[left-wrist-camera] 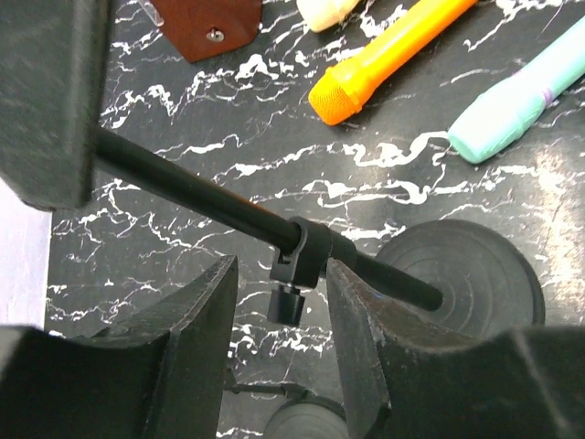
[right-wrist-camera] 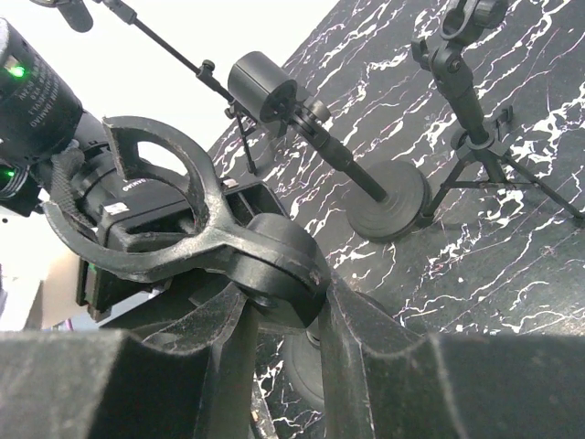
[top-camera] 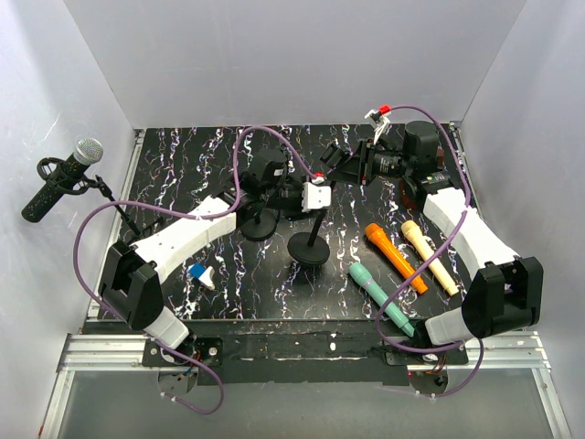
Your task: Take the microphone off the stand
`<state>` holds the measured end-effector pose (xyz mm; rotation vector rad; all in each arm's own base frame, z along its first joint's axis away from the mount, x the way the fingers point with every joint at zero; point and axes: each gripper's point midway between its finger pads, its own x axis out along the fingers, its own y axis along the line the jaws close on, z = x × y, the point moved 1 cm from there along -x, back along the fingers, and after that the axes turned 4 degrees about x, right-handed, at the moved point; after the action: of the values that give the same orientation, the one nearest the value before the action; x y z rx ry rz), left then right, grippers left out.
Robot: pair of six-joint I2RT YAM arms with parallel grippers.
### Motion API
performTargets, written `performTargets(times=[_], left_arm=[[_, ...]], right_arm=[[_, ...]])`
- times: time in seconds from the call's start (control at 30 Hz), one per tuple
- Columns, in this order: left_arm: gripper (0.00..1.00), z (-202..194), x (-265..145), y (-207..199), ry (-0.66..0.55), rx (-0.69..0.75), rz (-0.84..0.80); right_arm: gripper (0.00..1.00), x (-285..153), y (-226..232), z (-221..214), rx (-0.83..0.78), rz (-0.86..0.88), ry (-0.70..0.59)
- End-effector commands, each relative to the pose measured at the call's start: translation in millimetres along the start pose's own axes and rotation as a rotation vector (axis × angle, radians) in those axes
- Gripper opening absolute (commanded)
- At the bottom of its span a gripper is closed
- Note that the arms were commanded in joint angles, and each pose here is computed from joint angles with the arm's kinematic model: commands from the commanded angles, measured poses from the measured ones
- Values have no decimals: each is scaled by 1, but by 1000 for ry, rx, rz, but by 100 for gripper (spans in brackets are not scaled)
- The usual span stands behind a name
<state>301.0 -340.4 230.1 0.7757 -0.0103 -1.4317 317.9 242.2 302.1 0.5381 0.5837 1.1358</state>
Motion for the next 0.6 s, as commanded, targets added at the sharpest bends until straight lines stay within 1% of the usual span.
performTargets(times=[0.0,0.1,0.17,0.27,0.4,0.47,0.5,0.57], left_arm=[[43,-8,-15,-1,70,74,12],[43,-12,-20,-7,88,92,-5],[41,-12,-20,-9,89,95,-8],[33,-12,-17,-7,82,72,-9],[26,-7,-10,2,63,11,17],[19,-4,-8,6,56,-5,24],[14,-2,-8,8,54,-19,28],[0,3,-7,14,47,-64,38]], right_arm=[[1,-6,33,21,-78,91,-45],[1,-5,32,24,-79,91,-48],[1,-4,32,25,-80,93,-45],[1,-2,32,24,-75,98,-36],[1,-2,30,25,-75,99,-32],[1,-2,30,24,-85,102,-30],[1,-2,31,25,-98,103,-33],[1,-3,32,25,-119,107,-32]])
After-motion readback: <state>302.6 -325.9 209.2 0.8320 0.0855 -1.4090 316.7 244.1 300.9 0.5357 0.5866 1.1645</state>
